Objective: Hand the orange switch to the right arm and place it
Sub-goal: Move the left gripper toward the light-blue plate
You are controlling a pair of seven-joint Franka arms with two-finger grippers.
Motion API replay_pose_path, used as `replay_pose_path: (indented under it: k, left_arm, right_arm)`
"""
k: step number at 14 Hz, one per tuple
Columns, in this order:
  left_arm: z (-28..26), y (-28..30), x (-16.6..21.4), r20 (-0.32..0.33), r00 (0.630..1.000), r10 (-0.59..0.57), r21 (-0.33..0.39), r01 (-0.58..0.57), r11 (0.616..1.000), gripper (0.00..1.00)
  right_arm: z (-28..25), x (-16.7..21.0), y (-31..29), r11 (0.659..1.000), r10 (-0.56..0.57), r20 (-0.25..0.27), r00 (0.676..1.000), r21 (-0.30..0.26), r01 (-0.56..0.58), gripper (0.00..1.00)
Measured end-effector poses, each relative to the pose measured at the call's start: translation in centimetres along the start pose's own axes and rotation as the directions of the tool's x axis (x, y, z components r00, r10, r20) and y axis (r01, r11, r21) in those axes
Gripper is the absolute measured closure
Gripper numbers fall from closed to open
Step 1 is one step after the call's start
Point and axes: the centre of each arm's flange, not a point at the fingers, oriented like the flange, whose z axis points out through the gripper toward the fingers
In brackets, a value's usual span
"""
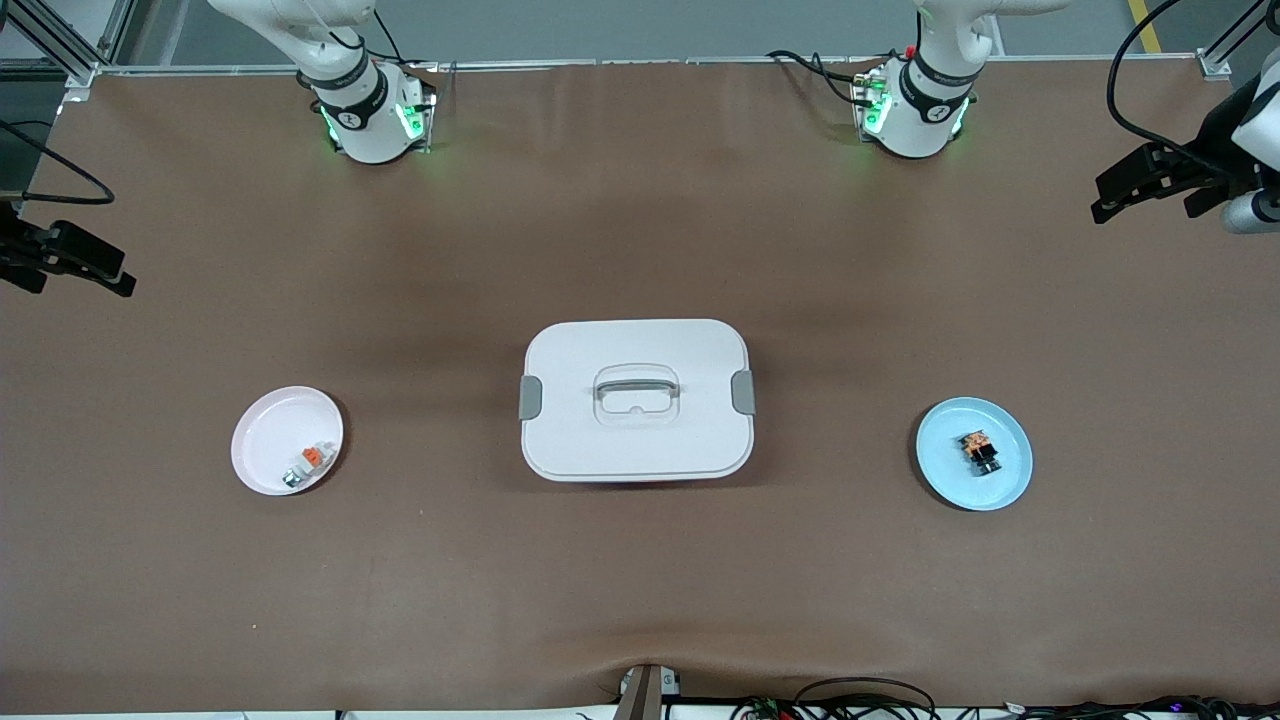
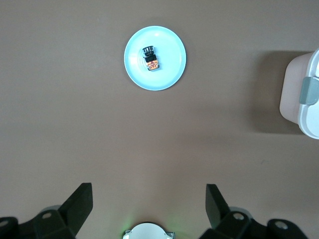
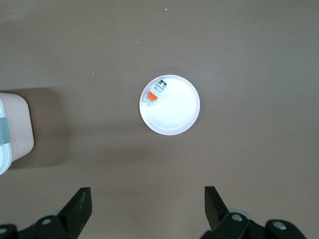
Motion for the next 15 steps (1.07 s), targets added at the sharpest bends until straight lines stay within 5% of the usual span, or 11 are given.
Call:
replay_pose_path:
  k: [4, 10, 15]
  left_arm:
    - [1.3, -0.7, 1.0, 0.021, 1.000, 0.007, 0.000, -0.007, 1.000, 0.00]
    - [5.9, -1.7, 4.8, 0.038, 0.976, 0.215, -0.010, -0.214, 0.977, 0.00]
    - [13.6, -4.3, 8.1, -0.006, 0.908, 0.419, -0.006, -0.419, 0.908, 0.00]
  right_arm:
    - [-0.8, -0.1, 0.0, 1.000, -0.003, -0.017, 1.000, 0.000, 0.003, 0.00]
    - [-0.9, -0.1, -0.2, 1.000, -0.009, -0.020, 1.000, 0.000, 0.009, 0.00]
    - [-0.9, -0.1, -0.2, 1.000, -0.009, -0.020, 1.000, -0.001, 0.009, 0.00]
